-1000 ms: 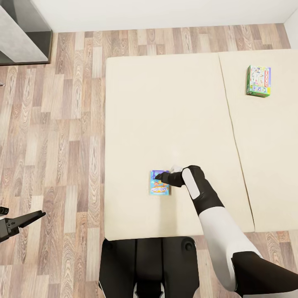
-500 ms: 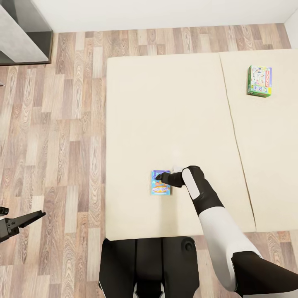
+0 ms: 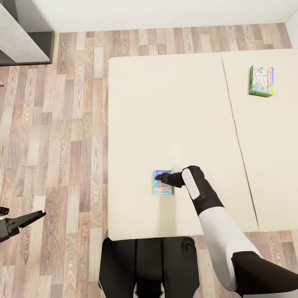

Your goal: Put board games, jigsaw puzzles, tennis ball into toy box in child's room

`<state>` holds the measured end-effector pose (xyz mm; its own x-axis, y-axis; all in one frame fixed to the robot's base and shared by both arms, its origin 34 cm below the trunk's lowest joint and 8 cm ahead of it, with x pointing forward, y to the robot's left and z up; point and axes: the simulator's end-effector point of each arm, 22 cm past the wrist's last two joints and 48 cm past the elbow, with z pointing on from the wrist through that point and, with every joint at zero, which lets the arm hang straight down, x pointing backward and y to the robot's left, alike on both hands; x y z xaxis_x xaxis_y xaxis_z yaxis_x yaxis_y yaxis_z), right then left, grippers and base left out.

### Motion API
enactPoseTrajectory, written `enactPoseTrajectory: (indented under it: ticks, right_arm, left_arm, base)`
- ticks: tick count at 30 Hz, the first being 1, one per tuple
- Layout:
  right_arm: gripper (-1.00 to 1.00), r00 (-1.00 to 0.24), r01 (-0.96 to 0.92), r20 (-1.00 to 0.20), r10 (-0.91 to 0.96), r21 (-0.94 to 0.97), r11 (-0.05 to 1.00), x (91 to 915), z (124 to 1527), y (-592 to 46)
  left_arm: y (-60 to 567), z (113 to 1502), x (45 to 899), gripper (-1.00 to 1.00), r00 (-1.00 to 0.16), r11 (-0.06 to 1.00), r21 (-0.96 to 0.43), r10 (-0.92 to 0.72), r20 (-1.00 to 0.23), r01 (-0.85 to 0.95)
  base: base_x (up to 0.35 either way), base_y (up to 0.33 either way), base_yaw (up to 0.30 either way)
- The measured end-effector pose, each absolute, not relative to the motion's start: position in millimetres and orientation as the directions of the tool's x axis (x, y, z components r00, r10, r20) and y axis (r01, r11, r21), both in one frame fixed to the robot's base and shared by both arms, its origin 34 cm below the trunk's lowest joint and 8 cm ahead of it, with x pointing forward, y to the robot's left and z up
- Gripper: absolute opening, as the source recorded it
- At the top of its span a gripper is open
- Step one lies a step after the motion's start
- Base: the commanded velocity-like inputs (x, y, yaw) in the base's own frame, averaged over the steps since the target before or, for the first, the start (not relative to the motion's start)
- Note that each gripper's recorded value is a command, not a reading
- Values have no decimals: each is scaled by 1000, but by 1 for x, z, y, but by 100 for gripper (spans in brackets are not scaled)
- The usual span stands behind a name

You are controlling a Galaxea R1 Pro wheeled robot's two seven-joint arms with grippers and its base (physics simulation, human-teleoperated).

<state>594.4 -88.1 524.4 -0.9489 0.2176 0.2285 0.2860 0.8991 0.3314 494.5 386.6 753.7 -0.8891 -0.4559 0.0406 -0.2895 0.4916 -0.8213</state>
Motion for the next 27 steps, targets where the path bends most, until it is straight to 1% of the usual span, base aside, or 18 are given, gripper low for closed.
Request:
enactPoseTrajectory:
  ticks: [27]
  right_arm:
    - [100,-950,286,223,220,332,899,596,524,-88]
  left_arm:
    - [387,754,495,100,-889,492,-821,-456,40,-289]
  base:
    - [0,0,0]
